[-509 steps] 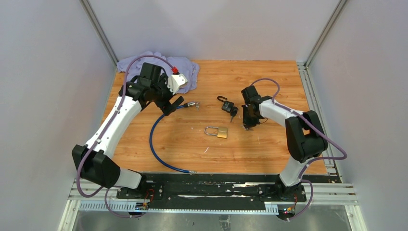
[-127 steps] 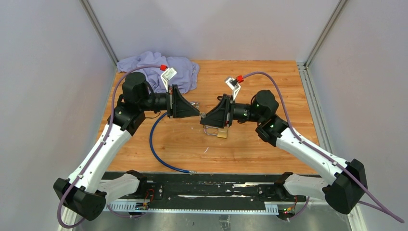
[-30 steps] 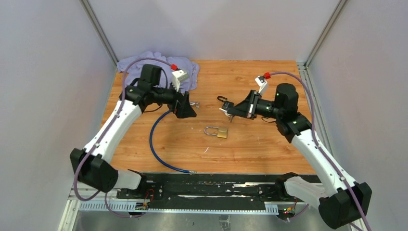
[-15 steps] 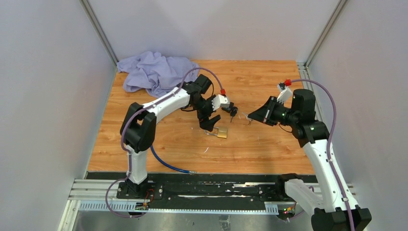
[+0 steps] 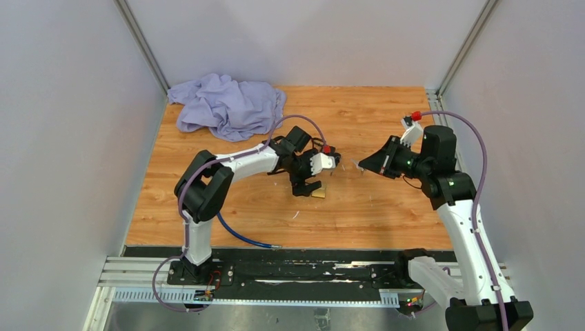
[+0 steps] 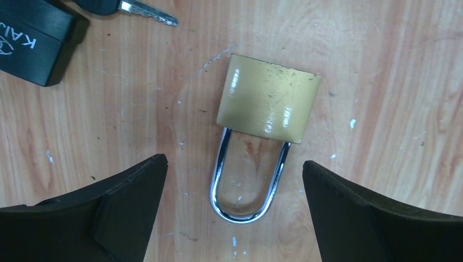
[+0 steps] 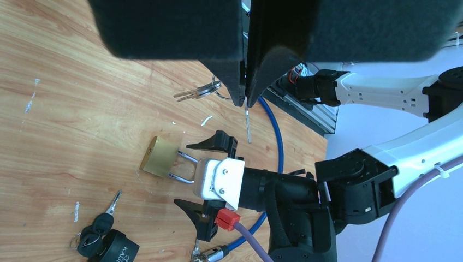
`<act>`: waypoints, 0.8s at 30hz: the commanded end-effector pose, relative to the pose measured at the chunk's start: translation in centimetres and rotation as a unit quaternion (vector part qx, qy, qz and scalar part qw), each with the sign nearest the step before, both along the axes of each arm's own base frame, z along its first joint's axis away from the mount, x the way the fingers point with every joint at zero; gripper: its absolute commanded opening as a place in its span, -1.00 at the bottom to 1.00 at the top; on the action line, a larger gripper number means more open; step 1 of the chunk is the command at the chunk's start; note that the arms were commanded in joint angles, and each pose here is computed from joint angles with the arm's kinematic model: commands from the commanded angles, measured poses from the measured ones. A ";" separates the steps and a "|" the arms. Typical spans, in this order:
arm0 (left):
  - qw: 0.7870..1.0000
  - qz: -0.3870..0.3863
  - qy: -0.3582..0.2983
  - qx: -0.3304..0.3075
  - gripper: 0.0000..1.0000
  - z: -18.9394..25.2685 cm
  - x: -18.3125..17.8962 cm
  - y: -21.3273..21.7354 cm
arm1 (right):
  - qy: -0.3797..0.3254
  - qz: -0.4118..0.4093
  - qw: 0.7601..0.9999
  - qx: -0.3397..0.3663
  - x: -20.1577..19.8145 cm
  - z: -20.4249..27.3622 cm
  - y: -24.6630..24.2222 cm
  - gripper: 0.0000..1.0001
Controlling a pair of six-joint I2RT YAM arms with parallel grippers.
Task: Unlock with the key
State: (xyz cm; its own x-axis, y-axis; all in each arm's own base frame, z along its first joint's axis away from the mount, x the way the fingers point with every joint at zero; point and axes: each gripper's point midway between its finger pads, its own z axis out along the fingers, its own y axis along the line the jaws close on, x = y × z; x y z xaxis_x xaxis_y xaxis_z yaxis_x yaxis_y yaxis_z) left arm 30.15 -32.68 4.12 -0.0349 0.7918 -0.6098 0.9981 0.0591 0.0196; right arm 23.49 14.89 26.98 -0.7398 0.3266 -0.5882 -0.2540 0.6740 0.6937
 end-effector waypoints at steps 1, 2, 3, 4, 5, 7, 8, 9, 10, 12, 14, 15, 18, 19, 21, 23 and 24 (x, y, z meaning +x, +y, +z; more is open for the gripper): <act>0.998 0.005 -0.053 -0.038 0.94 1.3 1.5 -1.7 | -0.022 -0.013 1.000 -0.002 0.3 1.5 -0.6 -0.99; 0.998 0.001 -0.051 -0.040 0.93 1.2 1.4 -1.7 | -0.021 -0.013 1.000 -0.002 0.4 1.4 -0.6 -0.99; 0.998 -0.004 -0.049 -0.042 0.92 0.9 1.2 -1.8 | -0.020 -0.012 1.000 -0.002 0.4 1.4 -0.6 -0.99; 0.998 -0.008 -0.045 -0.043 0.91 0.6 1.0 -1.8 | -0.019 -0.012 1.000 -0.002 0.4 1.4 -0.5 -0.99; 0.998 -0.013 -0.039 -0.044 0.89 0.4 0.6 -2.0 | -0.018 -0.013 1.000 -0.001 0.4 1.3 -0.6 -0.99; 0.998 -0.026 -0.022 -0.050 0.88 -0.1 -0.3 -2.2 | -0.018 -0.014 1.000 -0.002 0.4 1.3 -0.6 -0.99; 0.998 -0.033 -0.019 -0.052 0.86 -0.3 -0.6 -2.4 | -0.017 -0.013 1.000 -0.002 0.4 1.2 -0.6 -0.99; 0.997 -0.042 -0.021 -0.054 0.83 -0.4 -0.9 -2.6 | -0.016 -0.013 1.000 -0.002 0.4 1.1 -0.6 -0.99; 0.997 -0.048 -0.022 -0.057 0.81 -0.5 -1.1 -2.7 | -0.016 -0.013 1.000 -0.002 0.4 1.1 -0.6 -0.99; 0.996 -0.059 -0.023 -0.069 0.78 -0.6 -1.4 -3.1 | -0.014 -0.012 1.000 -0.001 0.4 1.0 -0.5 -0.99; 0.995 -0.061 -0.013 -0.074 0.78 -0.6 -1.5 -3.5 | -0.011 -0.010 1.000 0.001 0.4 1.0 -0.4 -0.99; 0.995 -0.062 -0.008 -0.074 0.78 -0.7 -1.6 -3.7 | -0.011 -0.009 1.000 0.002 0.4 1.1 -0.4 -0.99; 0.995 -0.063 0.000 -0.078 0.79 -0.8 -1.8 -4.0 | -0.014 -0.009 1.000 0.002 0.3 1.2 -0.4 -0.99; 0.995 -0.062 0.001 -0.079 0.78 -0.9 -1.9 -4.1 | -0.016 -0.008 1.000 0.003 0.2 1.3 -0.4 -0.99; 0.995 -0.062 0.007 -0.081 0.69 -1.2 -2.3 -4.2 | -0.016 -0.008 1.000 0.003 0.2 1.3 -0.4 -0.99; 0.995 -0.067 0.015 -0.078 0.57 -2.1 -3.2 -4.2 | -0.015 -0.008 1.000 0.003 0.1 1.2 -0.4 -0.99; 0.995 -0.069 0.015 -0.075 0.52 -2.5 -3.5 -4.1 | -0.015 -0.007 1.000 0.003 0.1 1.2 -0.4 -0.99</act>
